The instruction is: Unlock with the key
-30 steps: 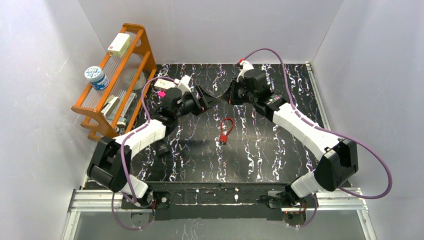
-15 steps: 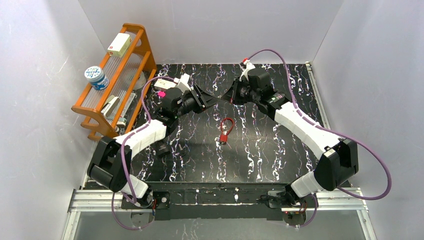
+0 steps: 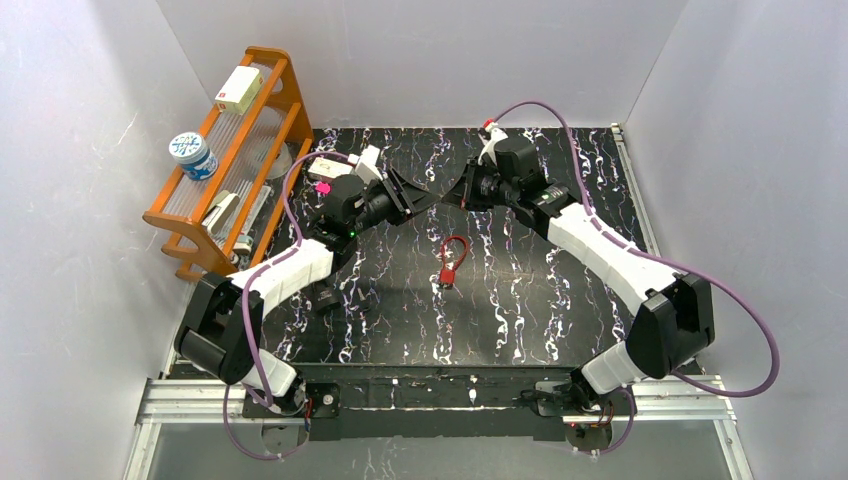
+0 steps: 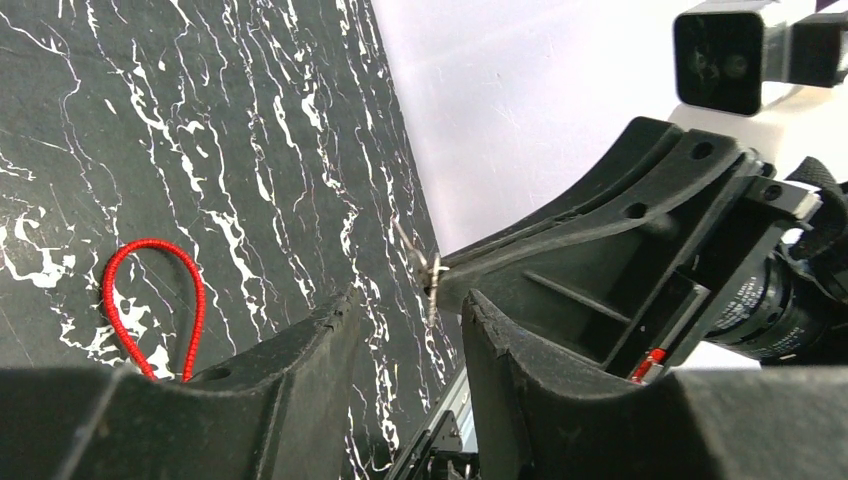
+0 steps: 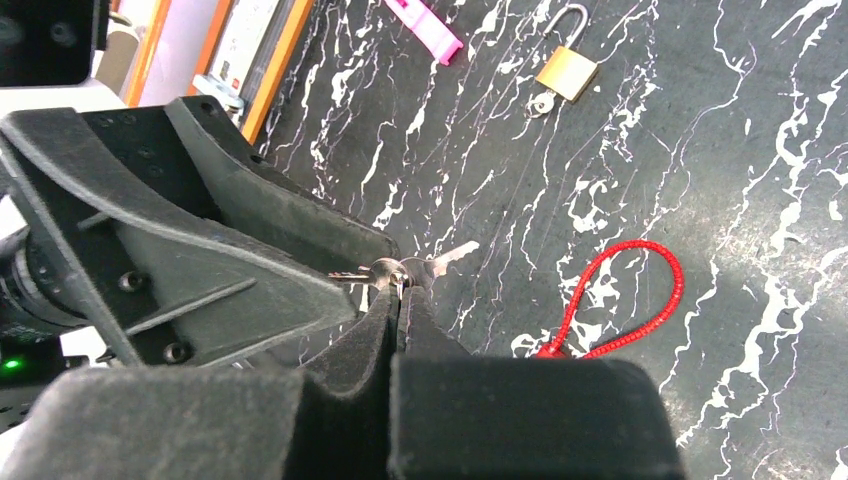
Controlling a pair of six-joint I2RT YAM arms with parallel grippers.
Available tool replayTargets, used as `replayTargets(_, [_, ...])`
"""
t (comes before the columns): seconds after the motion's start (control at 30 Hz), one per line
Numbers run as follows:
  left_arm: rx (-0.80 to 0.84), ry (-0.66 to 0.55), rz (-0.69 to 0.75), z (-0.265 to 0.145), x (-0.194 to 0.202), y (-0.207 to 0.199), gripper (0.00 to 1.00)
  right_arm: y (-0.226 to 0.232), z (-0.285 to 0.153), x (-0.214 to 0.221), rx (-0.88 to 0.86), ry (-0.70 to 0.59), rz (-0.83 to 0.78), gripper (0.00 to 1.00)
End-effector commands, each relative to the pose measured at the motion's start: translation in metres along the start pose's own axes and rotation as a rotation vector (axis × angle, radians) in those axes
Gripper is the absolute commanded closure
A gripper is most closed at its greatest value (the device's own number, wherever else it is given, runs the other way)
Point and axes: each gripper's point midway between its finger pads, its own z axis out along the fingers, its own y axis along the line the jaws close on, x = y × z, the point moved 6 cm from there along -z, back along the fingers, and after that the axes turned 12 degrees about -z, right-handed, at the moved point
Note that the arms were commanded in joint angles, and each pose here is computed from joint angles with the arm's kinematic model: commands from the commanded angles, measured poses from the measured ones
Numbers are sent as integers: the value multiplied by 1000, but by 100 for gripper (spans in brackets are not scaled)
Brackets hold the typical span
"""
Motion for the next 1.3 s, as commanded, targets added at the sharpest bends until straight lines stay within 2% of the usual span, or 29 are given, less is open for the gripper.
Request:
replayTargets(0.0, [69,-19,50,1,-7,-23,60,-3,4,1,-8,11,6,99])
replayTargets(0.1, [72,-8,48,2,-6,-22,64,-3,5,1,-8,14,8,99])
replayTargets(0.2, [74,7,46,3,-5,-21,73,-3,5,1,-10,12,8,99])
replayTargets(0.73, [88,16,89,5,-5,-23,99,-3,3,9,-48,41,-1,99])
replayTargets(0.9, [110,37,140,4,-4,-27,100,-3,0,12,-77,56,-10,99])
replayTargets(1.0, [124,65,208,1,-3,-32,100,-6,-6,10,-81,52,-3,56])
replayTargets(1.07, [138,98,270,-3,-3,-36,100,-9,-13,3,-100,20,-3,39])
replayTargets(1.13, [163,144,321,-6,-3,-41,100,-10,-23,-5,-142,-25,-5,33])
replayTargets(1.27, [217,246,394,-13,-7,-51,100,-7,-50,-23,-294,-126,-58,30])
